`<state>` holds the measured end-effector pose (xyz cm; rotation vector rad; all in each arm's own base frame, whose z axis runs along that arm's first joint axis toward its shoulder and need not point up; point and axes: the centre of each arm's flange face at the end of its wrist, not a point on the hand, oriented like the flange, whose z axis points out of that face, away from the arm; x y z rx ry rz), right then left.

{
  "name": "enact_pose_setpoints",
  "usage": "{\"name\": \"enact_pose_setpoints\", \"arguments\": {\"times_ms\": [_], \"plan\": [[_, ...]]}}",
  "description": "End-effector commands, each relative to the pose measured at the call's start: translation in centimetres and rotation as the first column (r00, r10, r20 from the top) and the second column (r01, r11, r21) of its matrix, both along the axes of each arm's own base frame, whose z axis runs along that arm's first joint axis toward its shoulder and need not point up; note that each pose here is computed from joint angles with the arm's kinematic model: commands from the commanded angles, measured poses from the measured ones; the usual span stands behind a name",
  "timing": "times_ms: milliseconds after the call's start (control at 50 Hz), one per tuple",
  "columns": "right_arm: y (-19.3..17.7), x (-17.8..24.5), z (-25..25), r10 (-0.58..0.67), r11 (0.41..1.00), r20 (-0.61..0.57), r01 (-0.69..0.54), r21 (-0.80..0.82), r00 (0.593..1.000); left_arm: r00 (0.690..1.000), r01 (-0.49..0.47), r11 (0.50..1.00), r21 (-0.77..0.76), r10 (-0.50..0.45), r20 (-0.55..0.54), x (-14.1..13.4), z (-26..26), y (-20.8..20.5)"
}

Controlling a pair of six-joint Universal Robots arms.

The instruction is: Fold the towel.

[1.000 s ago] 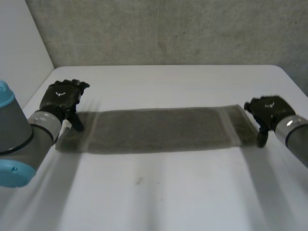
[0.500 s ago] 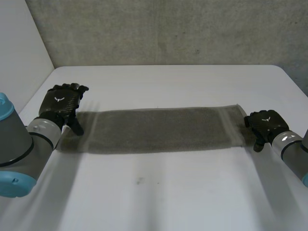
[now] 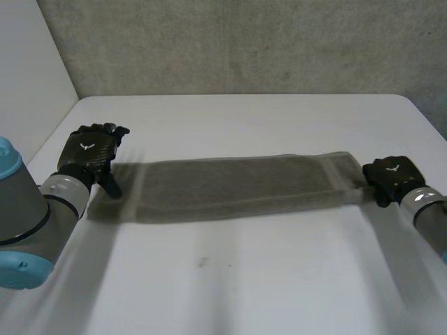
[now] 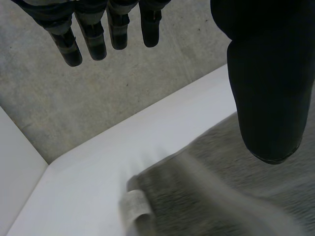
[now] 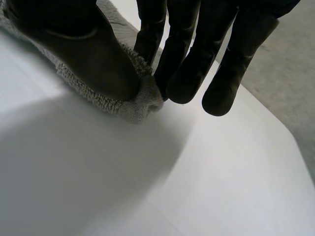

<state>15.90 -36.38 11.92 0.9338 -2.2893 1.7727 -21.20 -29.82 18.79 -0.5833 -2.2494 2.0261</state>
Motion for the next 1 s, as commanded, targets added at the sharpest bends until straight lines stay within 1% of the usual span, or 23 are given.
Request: {"name": "enact_pose_setpoints", "arguments": {"times_ms": [20, 120, 220, 260, 300, 320, 360, 420, 460, 480, 520, 540, 560, 580, 620, 640, 680, 760, 860, 880, 900, 940, 1000], "plan": [[-2.9, -7.5, 1.0, -0.183, 0.983, -0.048, 0.182, -0.024, 0.982, 1.0, 0.0, 1.0, -0.004, 0.0, -0.001, 0.0, -0.1, 0.0], [-4.1, -13.1, 2.7, -0.275, 0.961, -0.166, 0.266, -0.073, 0.947, 1.0, 0.0, 1.0, -0.004, 0.0, -0.001, 0.0, -0.1, 0.0], [-4.3, -12.5, 4.8, -0.26, 0.965, -0.162, 0.249, -0.088, 0.952, 1.0, 0.0, 1.0, -0.004, 0.0, -0.001, 0.0, -0.1, 0.0], [-4.1, -11.1, 6.1, -0.24, 0.968, -0.136, 0.225, -0.111, 0.961, 1.0, 0.001, 1.0, -0.007, -0.001, -0.002, 0.0, 0.0, 0.0], [-3.1, -5.4, 8.9, -0.121, 0.979, -0.076, 0.107, -0.174, 0.99, 1.0, 0.0, 1.0, -0.005, 0.0, -0.001, 0.0, 0.0, 0.1], [-3.1, -5.3, 8.9, -0.12, 0.979, -0.075, 0.106, -0.174, 0.99, 1.0, 0.0, 1.0, -0.005, 0.0, -0.003, 0.0, 0.0, 0.1], [-1.3, 1.4, 10.4, 0.034, 0.977, -0.028, -0.039, -0.21, 0.999, 1.0, 0.0, 1.0, -0.004, 0.0, -0.002, 0.0, -0.1, 0.0], [-0.1, 4.5, 10.8, 0.112, 0.968, -0.011, -0.112, -0.223, 0.994, 1.0, -0.002, 1.0, -0.002, 0.002, -0.002, 0.0, -0.1, 0.1], [3.4, 11.2, 10.9, 0.277, 0.935, 0.008, -0.268, -0.234, 0.961, 1.0, 0.0, 1.0, -0.004, 0.0, -0.002, 0.0, -0.1, 0.1], [3.4, 11.2, 10.9, 0.278, 0.934, 0.008, -0.269, -0.234, 0.96, 1.0, 0.0, 1.0, -0.004, 0.0, -0.002, 0.0, -0.1, 0.1], [7.7, 17.9, 9.5, 0.433, 0.879, 0.007, -0.421, -0.224, 0.901, 1.0, 0.0, 1.0, -0.004, 0.0, -0.002, 0.0, -0.1, 0.1], [7.8, 17.9, 9.5, 0.434, 0.879, 0.007, -0.422, -0.224, 0.901, 1.0, 0.0, 1.0, -0.002, 0.0, -0.002, 0.0, -0.1, 0.1], [10.0, 20.6, 8.3, 0.501, 0.847, 0.005, -0.489, -0.206, 0.865, 1.0, 0.0, 1.0, -0.002, 0.0, -0.002, 0.0, -0.1, 0.1], [10.0, 20.6, 8.3, 0.502, 0.847, 0.005, -0.49, -0.206, 0.865, 1.0, 0.0, 1.0, -0.002, 0.0, -0.002, 0.0, -0.1, 0.1], [14.2, 24.3, 5.5, 0.611, 0.783, 0.002, -0.603, -0.154, 0.792, 1.0, 0.0, 1.0, -0.002, 0.0, -0.002, 0.0, -0.1, 0.1], [14.2, 24.3, 5.4, 0.611, 0.782, 0.002, -0.604, -0.153, 0.792, 1.0, 0.0, 1.0, -0.002, 0.0, -0.002, 0.0, -0.1, 0.1], [17.0, 26.1, 2.3, 0.666, 0.742, -0.018, -0.665, -0.086, 0.745, 1.0, 0.0, 1.0, -0.001, 0.0, -0.001, 0.0, -0.2, 0.1], [17.9, 26.5, 1.0, 0.68, 0.731, -0.024, -0.68, -0.056, 0.733, 1.0, 0.0, 1.0, -0.001, 0.0, -0.001, 0.0, -0.2, 0.1], [17.2, 25.8, 3.5, 0.637, 0.766, -0.013, -0.635, -0.104, 0.771, 1.0, 0.0, 1.0, 0.001, 0.0, -0.001, 0.0, -0.2, 0.2], [16.0, 24.8, 5.2, 0.588, 0.801, -0.005, -0.583, -0.135, 0.809, 1.0, 0.001, 1.0, 0.001, -0.001, -0.001, -0.1, -0.2, 0.2], [15.9, 24.8, 5.2, 0.587, 0.802, -0.005, -0.582, -0.136, 0.809, 1.0, 0.001, 1.0, 0.001, -0.001, -0.001, -0.1, -0.2, 0.2], [13.0, 21.4, 7.1, 0.465, 0.88, 0.051, -0.454, -0.141, 0.884, 1.0, 0.003, 1.0, -0.001, -0.003, -0.001, -0.1, -0.2, 0.2], [11.7, 18.3, 8.2, 0.379, 0.924, 0.139, -0.366, -0.112, 0.915, 1.0, 0.006, 1.0, -0.001, -0.006, -0.001, -0.2, -0.2, 0.3]]}}
